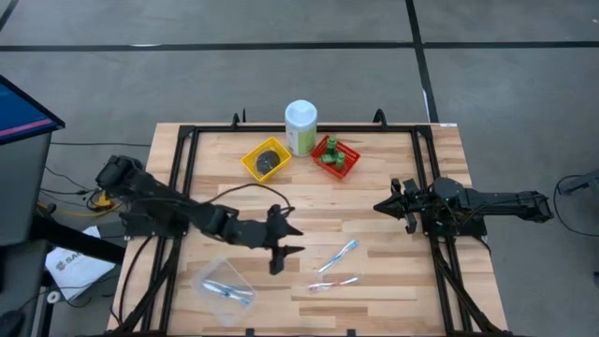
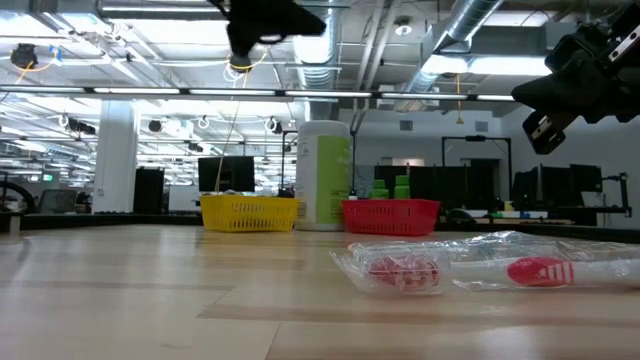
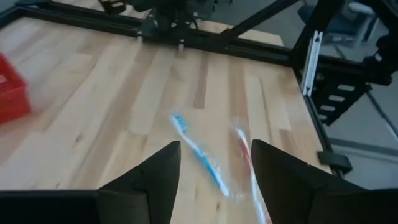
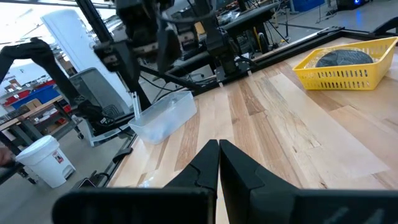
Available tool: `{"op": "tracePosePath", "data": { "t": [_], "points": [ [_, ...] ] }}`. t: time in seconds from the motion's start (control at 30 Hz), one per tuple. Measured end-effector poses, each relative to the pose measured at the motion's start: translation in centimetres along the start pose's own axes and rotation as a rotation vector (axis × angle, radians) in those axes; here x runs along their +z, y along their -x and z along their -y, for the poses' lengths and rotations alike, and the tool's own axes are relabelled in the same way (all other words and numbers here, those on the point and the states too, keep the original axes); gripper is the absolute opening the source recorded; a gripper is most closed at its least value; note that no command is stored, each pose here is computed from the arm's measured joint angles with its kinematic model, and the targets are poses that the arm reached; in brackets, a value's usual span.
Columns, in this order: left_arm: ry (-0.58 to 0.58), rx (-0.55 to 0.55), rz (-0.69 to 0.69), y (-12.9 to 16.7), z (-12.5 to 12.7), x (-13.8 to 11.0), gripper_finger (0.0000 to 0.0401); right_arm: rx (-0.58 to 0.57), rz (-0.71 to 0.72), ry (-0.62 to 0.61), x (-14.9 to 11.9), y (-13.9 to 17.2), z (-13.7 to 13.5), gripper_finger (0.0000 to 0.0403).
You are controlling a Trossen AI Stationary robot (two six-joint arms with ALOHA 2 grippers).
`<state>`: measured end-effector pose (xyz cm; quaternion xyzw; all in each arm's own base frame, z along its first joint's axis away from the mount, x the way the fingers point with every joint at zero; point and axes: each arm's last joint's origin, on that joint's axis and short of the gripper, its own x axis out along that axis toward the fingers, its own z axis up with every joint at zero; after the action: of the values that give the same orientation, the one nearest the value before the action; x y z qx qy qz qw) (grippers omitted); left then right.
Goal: Pick & Place Travel size toiletries
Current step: Move the toothbrushes to the center of the table
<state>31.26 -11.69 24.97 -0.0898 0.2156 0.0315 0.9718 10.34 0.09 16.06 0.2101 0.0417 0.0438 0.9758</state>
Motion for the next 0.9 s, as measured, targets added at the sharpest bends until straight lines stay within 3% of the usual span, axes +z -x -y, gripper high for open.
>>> {"op": "tracePosePath", "data": {
  "t": [0.2, 0.4, 0.7, 0.9],
  "points": [
    [0.02, -0.011, 0.056, -4.0, 1.1, -1.9, 0.0191, 0.0, 0.0, 0.0, 0.0, 0.0, 0.0, 0.0007],
    [0.003, 0.014, 0.027, -8.0, 2.2, -3.1, 0.0191, 0.0, 0.0, 0.0, 0.0, 0.0, 0.0, 0.0007],
    [-0.155, 0.042, 0.02, -13.0, 4.0, -3.8, 0.0191, 0.001, 0.0, 0.0, 0.0, 0.0, 0.0, 0.0007],
    [-0.248, -0.061, 0.023, -14.6, 5.2, -3.5, 0.0191, 0.001, 0.001, 0.0, 0.0, 0.0, 0.0, 0.0007]
  ]
}}
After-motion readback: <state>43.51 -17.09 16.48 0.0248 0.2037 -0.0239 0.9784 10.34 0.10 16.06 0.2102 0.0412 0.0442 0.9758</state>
